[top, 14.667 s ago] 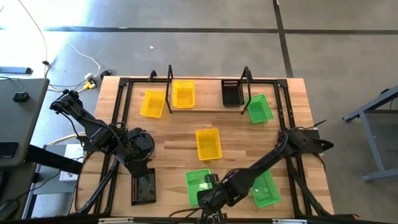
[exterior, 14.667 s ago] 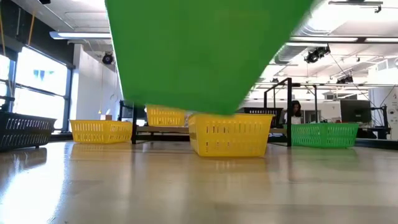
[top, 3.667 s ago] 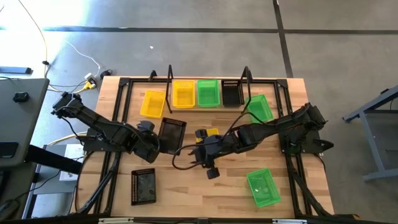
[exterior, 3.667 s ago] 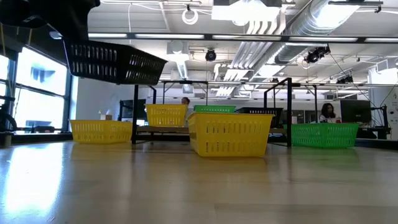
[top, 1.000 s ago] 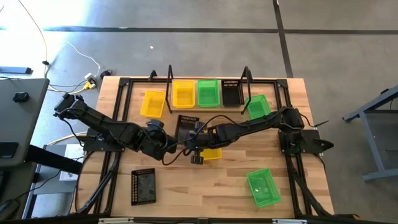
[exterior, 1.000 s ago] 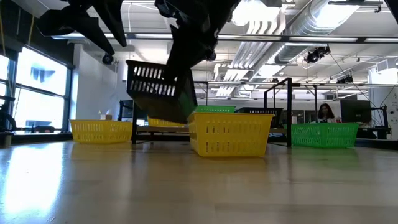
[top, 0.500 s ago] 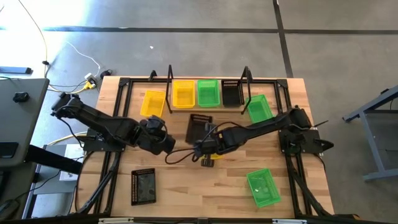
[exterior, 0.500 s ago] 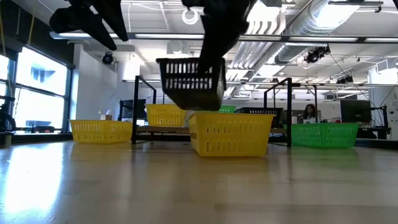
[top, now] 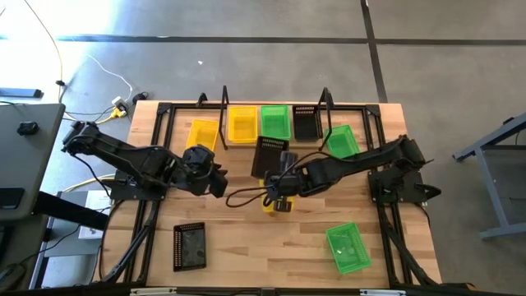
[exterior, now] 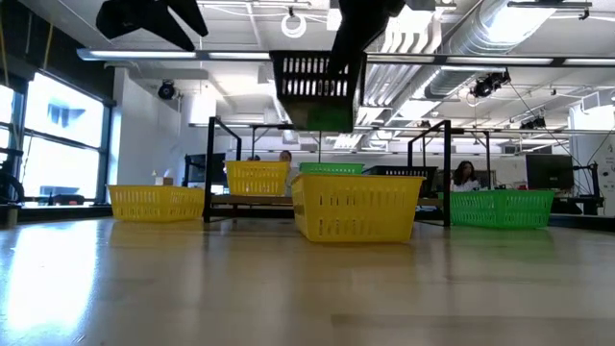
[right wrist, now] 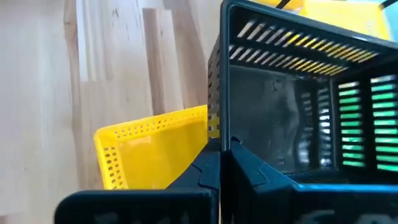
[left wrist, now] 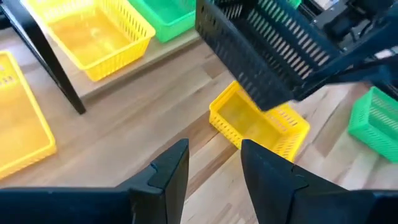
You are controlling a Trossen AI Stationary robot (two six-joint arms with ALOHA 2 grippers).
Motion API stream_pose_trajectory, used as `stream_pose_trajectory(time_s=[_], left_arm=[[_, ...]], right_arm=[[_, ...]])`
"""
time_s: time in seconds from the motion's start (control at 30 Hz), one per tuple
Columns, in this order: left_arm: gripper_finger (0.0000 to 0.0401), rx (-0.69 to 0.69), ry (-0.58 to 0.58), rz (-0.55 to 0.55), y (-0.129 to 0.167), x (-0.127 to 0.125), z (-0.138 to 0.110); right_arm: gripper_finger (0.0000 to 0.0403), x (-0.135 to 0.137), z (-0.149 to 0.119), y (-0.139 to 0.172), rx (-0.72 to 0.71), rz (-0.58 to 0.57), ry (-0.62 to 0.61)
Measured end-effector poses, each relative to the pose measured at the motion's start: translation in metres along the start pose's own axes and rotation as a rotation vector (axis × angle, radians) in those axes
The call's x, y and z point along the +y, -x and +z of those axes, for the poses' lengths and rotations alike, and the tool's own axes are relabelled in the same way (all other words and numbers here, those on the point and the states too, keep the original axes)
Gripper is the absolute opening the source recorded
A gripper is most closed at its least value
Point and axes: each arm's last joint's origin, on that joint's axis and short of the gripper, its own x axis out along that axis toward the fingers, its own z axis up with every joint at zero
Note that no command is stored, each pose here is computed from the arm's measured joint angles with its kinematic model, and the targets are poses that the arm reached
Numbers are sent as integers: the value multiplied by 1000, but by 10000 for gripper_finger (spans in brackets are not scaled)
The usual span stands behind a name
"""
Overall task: Stack baskets on shelf by color
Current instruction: Stack the top black bin on top of the black bin on the shelf
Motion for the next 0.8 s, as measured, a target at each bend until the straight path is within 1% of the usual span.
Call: stream_pose_trajectory(time_s=[0.07, 0.27, 0.53, 0.67, 0.8], left_arm=[[136, 1, -13, -5, 2, 2, 1], [136, -17, 2, -54, 6, 0, 5], [136, -21, -1, -46, 5, 1, 5], [136, -20, -1, -47, 5, 1, 5], [136, -7, -5, -56, 6, 0, 4]], right_arm=[[0, -5, 2, 4, -21, -8, 0], [0, -25, 4, 16, -50, -29, 1], [0, -58, 4, 33, -92, -54, 56], [0, -78, 3, 47, -119, -77, 94], [0, -105, -1, 60, -146, -90, 101]])
